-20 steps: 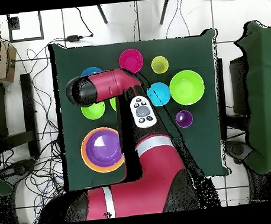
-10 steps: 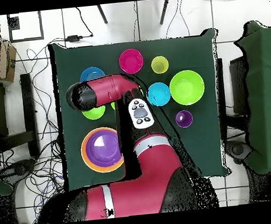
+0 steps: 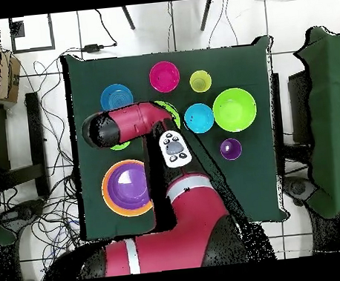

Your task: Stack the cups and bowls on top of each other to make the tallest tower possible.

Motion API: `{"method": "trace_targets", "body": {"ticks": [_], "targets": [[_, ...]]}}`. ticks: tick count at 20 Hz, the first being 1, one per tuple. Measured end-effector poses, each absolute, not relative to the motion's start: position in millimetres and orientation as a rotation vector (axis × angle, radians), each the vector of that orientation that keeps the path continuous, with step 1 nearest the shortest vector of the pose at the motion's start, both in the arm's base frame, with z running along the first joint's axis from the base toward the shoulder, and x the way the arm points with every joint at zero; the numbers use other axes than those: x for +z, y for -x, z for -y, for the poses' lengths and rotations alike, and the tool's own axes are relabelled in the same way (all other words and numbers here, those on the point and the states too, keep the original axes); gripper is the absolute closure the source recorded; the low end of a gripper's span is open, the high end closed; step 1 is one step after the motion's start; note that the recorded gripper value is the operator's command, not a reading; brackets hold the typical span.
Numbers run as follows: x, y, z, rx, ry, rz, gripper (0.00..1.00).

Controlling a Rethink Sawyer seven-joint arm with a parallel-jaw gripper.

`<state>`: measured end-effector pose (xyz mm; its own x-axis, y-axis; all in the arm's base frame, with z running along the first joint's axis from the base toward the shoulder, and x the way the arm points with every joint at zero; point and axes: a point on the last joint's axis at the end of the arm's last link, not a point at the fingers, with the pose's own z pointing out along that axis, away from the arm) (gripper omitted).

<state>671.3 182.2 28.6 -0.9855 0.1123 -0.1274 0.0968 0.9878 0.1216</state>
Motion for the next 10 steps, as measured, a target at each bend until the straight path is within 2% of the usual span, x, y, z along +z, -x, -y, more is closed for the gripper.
{"method": "trace_targets", "body": {"ticks": [10], "targets": [[49,-654,-200,0.165,-0.097,-3.001,0.00]]}}
